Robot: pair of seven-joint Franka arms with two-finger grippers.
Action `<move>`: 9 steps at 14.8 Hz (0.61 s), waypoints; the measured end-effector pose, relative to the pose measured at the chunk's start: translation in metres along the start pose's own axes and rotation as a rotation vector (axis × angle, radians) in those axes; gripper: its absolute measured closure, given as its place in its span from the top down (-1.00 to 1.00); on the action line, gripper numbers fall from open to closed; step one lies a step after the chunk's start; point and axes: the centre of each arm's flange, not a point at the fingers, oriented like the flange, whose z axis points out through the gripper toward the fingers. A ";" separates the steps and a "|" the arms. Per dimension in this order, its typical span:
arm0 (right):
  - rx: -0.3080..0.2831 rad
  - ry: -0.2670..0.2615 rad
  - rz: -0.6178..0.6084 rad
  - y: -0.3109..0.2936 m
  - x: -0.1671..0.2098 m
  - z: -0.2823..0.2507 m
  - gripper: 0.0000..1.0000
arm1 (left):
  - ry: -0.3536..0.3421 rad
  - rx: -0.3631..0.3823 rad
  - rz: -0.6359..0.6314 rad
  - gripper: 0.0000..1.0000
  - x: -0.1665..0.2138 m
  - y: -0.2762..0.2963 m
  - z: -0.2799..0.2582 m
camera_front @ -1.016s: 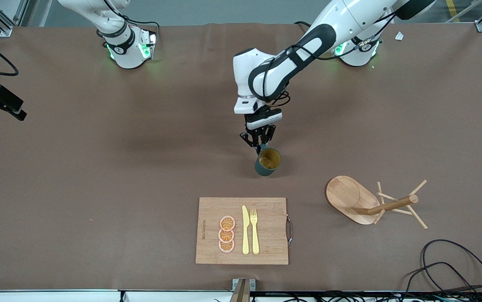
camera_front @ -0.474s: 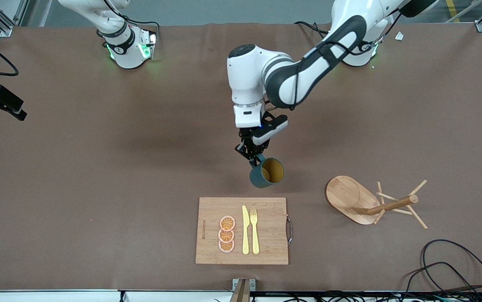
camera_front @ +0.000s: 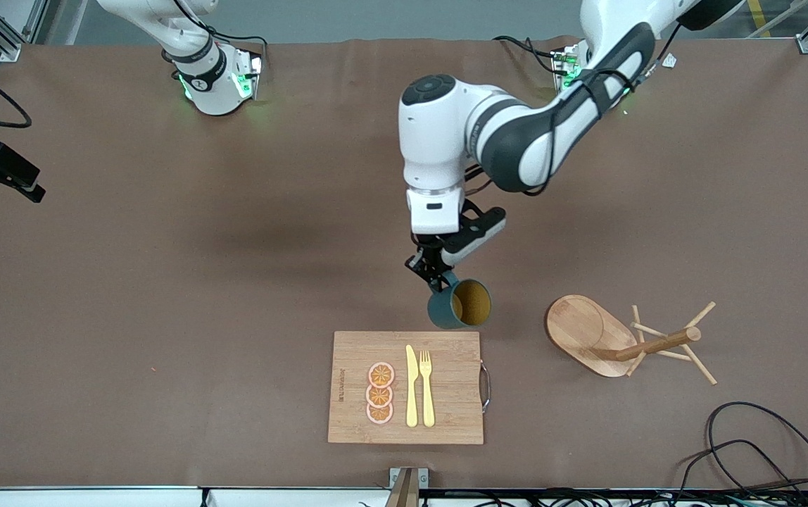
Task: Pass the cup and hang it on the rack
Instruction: 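Lift the teal mug with the left gripper toward the wooden rack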
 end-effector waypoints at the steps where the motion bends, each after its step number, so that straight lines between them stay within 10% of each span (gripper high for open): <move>1: 0.000 0.000 0.000 0.000 0.000 0.000 1.00 | -0.013 0.005 0.011 -0.58 0.015 -0.001 -0.001; 9: 0.000 0.000 0.000 0.000 0.000 0.000 1.00 | -0.146 0.042 0.096 -0.58 0.094 -0.022 0.005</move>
